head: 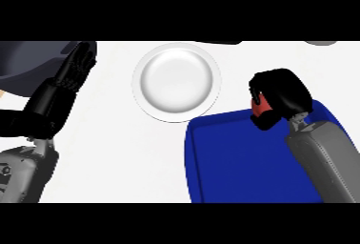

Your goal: Pick the bell pepper from the tray and place it in the plate

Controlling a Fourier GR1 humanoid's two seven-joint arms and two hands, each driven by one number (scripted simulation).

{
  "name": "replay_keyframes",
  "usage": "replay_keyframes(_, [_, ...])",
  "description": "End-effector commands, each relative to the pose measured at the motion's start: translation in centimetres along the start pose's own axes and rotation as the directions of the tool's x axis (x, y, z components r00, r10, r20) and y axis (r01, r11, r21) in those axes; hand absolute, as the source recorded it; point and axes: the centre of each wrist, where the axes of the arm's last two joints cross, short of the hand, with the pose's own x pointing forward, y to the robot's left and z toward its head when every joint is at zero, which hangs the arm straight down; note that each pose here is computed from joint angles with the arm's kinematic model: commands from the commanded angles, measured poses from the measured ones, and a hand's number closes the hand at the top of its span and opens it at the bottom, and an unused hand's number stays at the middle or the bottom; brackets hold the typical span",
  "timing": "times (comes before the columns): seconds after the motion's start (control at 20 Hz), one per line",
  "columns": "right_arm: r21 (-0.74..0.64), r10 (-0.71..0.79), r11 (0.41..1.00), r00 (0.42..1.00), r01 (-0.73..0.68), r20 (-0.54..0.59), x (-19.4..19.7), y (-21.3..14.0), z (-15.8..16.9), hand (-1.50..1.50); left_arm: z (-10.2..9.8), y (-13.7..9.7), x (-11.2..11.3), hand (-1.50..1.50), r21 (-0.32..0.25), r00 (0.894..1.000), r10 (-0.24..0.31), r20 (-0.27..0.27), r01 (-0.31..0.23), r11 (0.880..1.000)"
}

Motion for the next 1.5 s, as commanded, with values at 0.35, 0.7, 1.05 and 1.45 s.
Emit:
replay_keyframes(0.35, [0.037,-0.321,0.924,0.722,0.380,0.612,-4.5,-7.8,-3.9,1.50,-0.7,-0.4,0.1,0.00,0.004,1.000,-0.016,-0.012,0.016,1.000])
replay_keyframes(0.7, [0.222,-0.448,0.872,0.532,0.436,0.719,-6.4,-9.7,-7.4,1.50,-0.2,-0.9,-0.9,0.00,0.008,1.000,-0.008,-0.030,0.008,1.000])
replay_keyframes(1.05, [0.321,-0.482,0.866,0.464,0.384,0.743,1.0,-9.1,-12.0,1.50,-0.8,-0.4,-1.6,0.00,0.048,0.998,-0.007,-0.056,0.010,0.999])
replay_keyframes(1.45, [0.425,-0.556,0.828,0.430,0.367,0.711,9.4,-6.7,-14.4,1.50,-0.1,1.1,-1.0,0.00,0.059,0.998,-0.015,-0.054,0.018,0.998])
